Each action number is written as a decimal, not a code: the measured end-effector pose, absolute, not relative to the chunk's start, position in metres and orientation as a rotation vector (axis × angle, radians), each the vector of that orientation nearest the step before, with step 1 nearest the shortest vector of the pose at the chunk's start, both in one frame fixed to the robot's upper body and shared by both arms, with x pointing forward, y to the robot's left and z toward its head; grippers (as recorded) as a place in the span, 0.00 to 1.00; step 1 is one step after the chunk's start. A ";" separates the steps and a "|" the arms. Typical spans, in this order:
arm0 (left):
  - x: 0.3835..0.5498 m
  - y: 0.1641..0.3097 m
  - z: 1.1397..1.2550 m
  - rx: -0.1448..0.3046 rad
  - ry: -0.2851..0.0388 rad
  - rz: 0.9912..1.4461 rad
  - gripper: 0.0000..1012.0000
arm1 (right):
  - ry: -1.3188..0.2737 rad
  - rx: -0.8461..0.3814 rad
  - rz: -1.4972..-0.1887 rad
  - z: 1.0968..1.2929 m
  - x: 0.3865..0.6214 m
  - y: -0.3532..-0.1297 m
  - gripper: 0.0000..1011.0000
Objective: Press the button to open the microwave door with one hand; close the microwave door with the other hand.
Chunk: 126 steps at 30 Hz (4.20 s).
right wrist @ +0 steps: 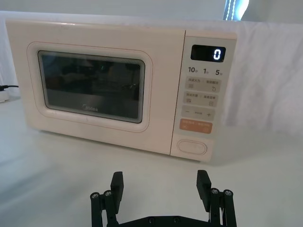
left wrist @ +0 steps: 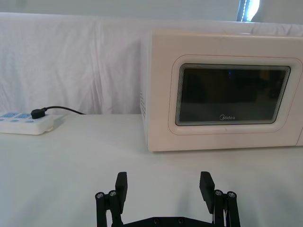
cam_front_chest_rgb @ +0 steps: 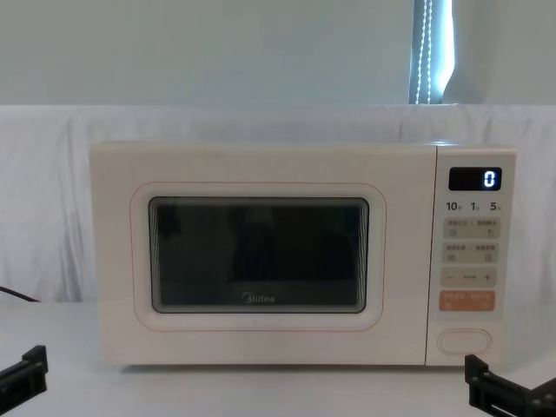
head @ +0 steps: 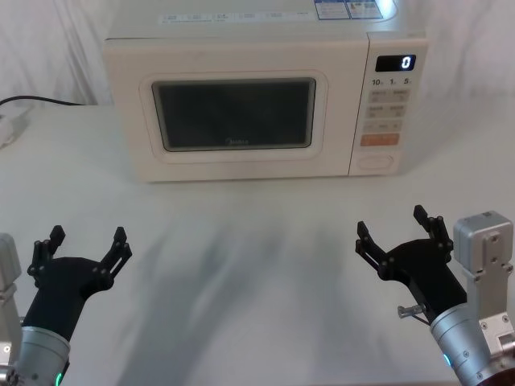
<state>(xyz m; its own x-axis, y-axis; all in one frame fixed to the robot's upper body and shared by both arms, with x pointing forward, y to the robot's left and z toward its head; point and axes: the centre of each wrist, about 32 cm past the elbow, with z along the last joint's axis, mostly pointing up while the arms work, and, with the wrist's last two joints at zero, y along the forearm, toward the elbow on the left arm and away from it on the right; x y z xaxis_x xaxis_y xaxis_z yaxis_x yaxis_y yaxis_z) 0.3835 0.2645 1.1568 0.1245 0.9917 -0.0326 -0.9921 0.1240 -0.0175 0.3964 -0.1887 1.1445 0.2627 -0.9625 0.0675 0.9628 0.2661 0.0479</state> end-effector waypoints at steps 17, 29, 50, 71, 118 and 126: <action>0.384 0.265 1.157 -0.038 0.014 1.446 0.99 | -0.089 -0.003 -1.302 1.145 0.396 -0.189 0.99; 0.384 0.265 1.157 -0.038 0.014 1.446 0.99 | -0.089 -0.003 -1.302 1.145 0.396 -0.189 0.99; 0.384 0.265 1.157 -0.038 0.014 1.446 0.99 | -0.089 -0.003 -1.302 1.145 0.396 -0.189 0.67; 0.384 0.265 1.157 -0.038 0.014 1.446 0.99 | -0.089 -0.003 -1.302 1.145 0.396 -0.189 0.05; 0.384 0.265 1.157 -0.038 0.014 1.446 0.99 | 0.019 -0.023 -1.294 1.145 0.471 -0.196 0.00; 0.384 0.265 1.157 -0.038 0.014 1.446 0.99 | -0.005 -0.021 -1.299 1.138 0.501 -0.197 0.00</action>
